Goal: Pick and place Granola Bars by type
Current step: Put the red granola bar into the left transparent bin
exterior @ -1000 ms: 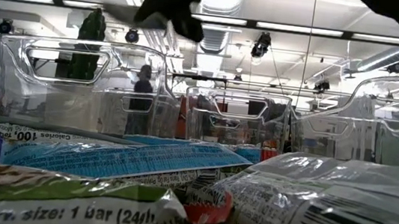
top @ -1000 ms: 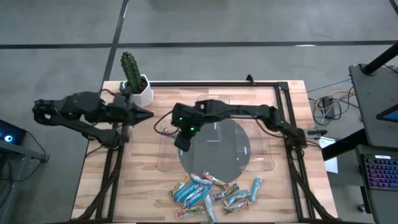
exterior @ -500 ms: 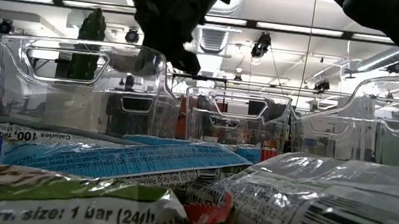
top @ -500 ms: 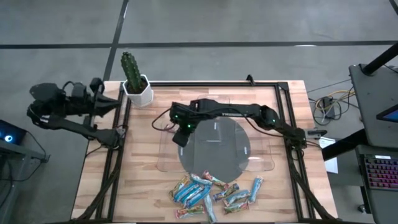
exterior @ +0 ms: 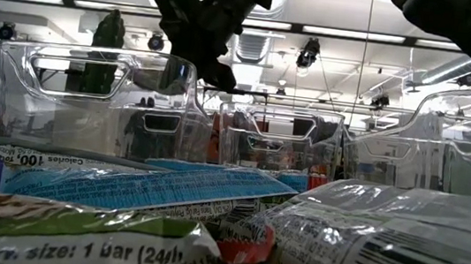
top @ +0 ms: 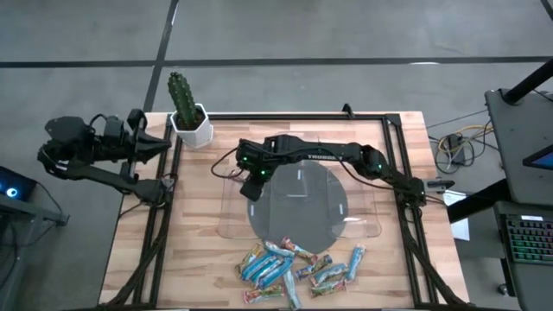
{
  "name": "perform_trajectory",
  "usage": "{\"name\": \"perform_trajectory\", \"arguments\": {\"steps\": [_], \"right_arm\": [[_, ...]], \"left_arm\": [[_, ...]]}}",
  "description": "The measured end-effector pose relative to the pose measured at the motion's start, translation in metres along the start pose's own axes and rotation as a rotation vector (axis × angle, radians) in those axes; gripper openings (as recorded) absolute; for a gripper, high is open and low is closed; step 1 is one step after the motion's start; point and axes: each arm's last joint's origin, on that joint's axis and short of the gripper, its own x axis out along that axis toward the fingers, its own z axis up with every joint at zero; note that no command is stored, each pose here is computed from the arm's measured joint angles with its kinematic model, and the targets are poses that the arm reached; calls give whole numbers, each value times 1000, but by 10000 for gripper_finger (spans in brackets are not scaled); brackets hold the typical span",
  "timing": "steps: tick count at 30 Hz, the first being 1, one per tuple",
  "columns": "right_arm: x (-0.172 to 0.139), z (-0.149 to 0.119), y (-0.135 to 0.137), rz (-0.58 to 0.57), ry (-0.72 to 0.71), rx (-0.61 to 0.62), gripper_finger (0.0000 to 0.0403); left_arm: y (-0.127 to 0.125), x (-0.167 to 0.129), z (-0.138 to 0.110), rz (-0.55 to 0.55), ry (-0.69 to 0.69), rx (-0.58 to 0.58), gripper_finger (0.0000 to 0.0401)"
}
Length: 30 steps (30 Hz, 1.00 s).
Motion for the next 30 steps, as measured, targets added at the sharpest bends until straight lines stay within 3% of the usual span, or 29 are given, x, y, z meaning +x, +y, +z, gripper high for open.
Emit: {"name": "perform_trajectory", "arguments": {"steps": [8, 15, 23, 30], "right_arm": [[0, 0, -2, -17, -5, 5, 98], [-7, 1, 1, -12, -14, 10, 120], [-86, -2, 33, 63, -166, -47, 107], [-165, -33, 96, 89, -399, -181, 94]], "left_arm": [[0, 0, 0, 0, -1, 0, 0], [0, 0, 0, 1, -1, -1, 0], [0, 0, 0, 1, -2, -1, 0], [0, 0, 0, 1, 0, 1, 0]]}}
